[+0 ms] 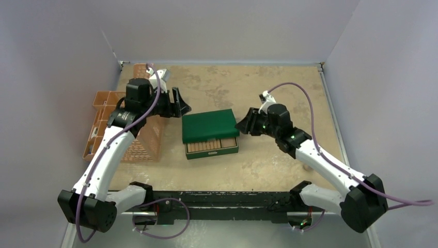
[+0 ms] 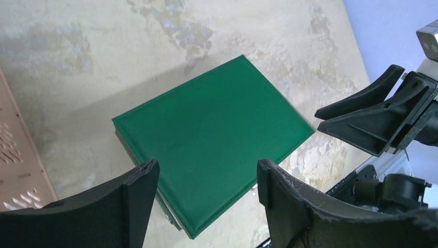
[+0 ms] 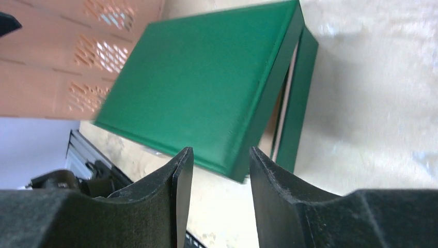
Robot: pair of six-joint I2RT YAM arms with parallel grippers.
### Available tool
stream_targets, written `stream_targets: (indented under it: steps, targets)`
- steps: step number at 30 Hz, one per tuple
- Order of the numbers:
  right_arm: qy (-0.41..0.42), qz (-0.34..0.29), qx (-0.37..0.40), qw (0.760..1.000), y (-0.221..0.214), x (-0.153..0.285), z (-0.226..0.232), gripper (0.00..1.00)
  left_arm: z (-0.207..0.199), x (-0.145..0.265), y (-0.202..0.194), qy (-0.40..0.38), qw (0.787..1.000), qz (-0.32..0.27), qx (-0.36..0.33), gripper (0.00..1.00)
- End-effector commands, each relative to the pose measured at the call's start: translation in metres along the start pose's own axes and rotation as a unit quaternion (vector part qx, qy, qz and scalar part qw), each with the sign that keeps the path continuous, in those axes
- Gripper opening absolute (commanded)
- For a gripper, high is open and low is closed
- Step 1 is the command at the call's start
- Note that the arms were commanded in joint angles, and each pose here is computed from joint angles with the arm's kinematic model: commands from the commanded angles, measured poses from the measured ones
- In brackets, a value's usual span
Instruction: Organize the mixed jewelry
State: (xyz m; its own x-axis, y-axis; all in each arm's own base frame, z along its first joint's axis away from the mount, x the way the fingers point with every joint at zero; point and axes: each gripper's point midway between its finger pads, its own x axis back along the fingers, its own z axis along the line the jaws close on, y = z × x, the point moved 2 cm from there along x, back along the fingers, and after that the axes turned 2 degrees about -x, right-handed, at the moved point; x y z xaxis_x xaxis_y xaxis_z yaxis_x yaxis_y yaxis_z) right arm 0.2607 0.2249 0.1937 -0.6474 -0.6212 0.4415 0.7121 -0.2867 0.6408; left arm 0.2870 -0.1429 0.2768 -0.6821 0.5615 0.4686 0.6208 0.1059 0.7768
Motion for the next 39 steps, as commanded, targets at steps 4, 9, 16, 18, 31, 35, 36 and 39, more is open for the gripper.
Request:
stream_targets:
  steps: [4, 9, 16, 18, 31, 35, 36, 39]
  targets:
    - [0.02, 0.063, -0.01, 0.998, -0.04, 0.028, -0.006, 0.47, 0.005, 0.001, -0.052, 0.003, 0.994, 0.069, 0.082, 0.64]
    - [0.016, 0.058, 0.0, 0.998, -0.04, 0.021, -0.01, 0.53, 0.011, -0.005, -0.081, 0.043, 0.99, 0.098, 0.094, 0.59]
    - [-0.033, 0.1, 0.003, 0.994, -0.058, -0.005, -0.036, 0.54, 0.024, -0.017, -0.136, 0.155, 0.967, 0.155, 0.129, 0.59]
    - [-0.036, 0.105, 0.001, 0.994, -0.062, -0.007, -0.04, 0.53, 0.029, -0.019, -0.146, 0.167, 0.963, 0.158, 0.142, 0.59]
    - [-0.104, 0.147, -0.036, 0.983, -0.104, -0.007, -0.08, 0.44, 0.044, -0.031, -0.194, 0.18, 0.941, 0.25, 0.141, 0.47]
    - [-0.13, 0.152, -0.043, 0.979, -0.11, -0.011, -0.092, 0.38, 0.049, -0.032, -0.202, 0.193, 0.934, 0.265, 0.143, 0.39]
    - [-0.136, 0.15, -0.043, 0.978, -0.11, -0.012, -0.094, 0.36, 0.05, -0.031, -0.204, 0.196, 0.932, 0.268, 0.143, 0.38]
    - [-0.132, 0.128, -0.039, 0.982, -0.095, -0.014, -0.086, 0.35, 0.05, -0.031, -0.196, 0.2, 0.935, 0.257, 0.137, 0.38]
